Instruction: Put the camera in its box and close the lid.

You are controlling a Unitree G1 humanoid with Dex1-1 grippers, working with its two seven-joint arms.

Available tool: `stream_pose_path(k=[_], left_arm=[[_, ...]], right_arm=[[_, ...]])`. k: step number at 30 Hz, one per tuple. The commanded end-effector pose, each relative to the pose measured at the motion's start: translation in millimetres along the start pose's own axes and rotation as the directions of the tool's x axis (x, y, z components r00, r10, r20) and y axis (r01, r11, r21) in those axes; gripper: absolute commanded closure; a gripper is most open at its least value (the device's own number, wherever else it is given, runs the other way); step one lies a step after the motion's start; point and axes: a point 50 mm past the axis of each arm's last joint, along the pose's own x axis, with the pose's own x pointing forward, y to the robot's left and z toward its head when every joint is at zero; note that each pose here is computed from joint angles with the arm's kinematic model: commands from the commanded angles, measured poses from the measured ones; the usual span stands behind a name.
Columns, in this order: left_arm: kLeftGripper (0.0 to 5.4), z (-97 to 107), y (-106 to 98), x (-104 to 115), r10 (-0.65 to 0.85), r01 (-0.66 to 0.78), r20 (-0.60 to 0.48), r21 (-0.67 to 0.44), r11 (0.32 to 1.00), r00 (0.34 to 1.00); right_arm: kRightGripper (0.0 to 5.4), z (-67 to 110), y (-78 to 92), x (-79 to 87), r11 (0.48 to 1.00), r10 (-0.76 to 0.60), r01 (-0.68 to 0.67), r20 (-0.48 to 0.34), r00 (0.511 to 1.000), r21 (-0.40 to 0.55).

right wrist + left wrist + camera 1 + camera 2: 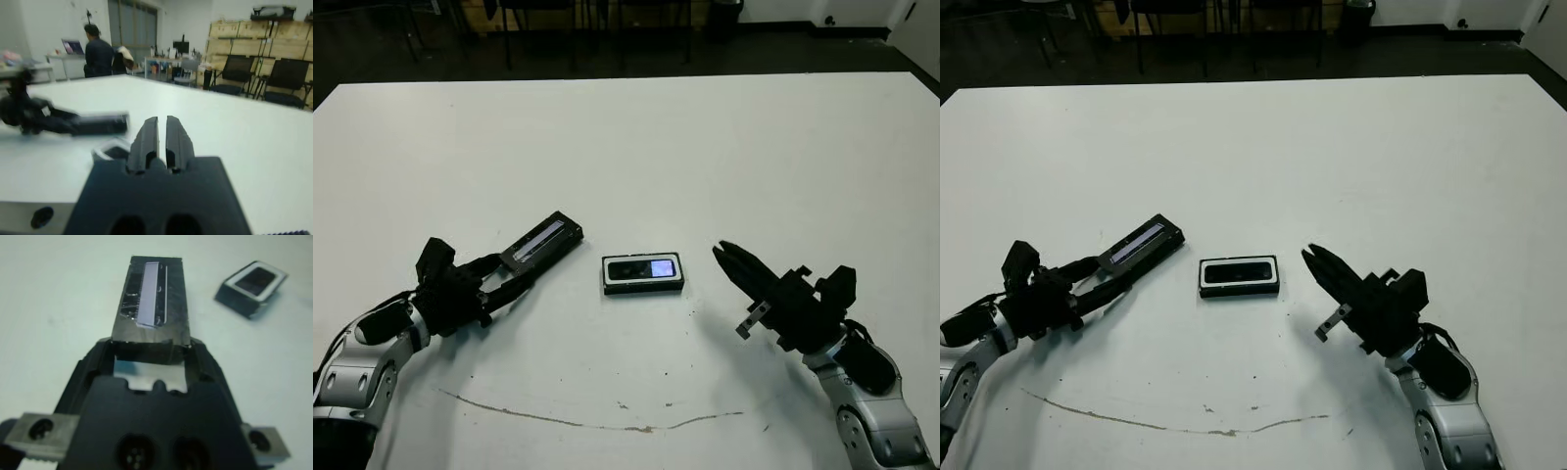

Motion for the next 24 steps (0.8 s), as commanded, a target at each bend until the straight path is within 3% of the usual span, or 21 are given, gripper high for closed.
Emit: stream_pose_path(k=[1,4,10,18,24], left_arm=[[2.94,13,5,6,-0.043,0.042,0.012,0.005,0.999,0.999],[2.94,23,6,11,-0.084,0.084,0.016,0.034,0.996,0.996],[2.94,32,6,23,-0.144,0.144,0.002,0.035,0.989,0.990],[2.94,41,12,39,-0.234,0.241,-0.091,0.073,0.968,0.968],[2.94,46,15,51,-0.277,0.294,-0.154,0.101,0.950,0.948]], right_arm=[[5.40,-2.7,-1.8,-2.6,1.000,-0.009,0.010,-0.040,0.999,0.028],[5.40,-6.9,-6.2,-4.4,1.000,-0.021,0.022,-0.057,0.998,0.012],[5.40,6.2,-4.7,-1.9,1.000,-0.017,0.017,-0.055,0.998,0.003],[5.40,7.7,-14.0,-3.9,0.999,-0.037,0.038,-0.080,0.996,0.010],[5.40,7.6,-20.8,-5.0,0.996,-0.048,0.039,-0.124,0.991,-0.076]])
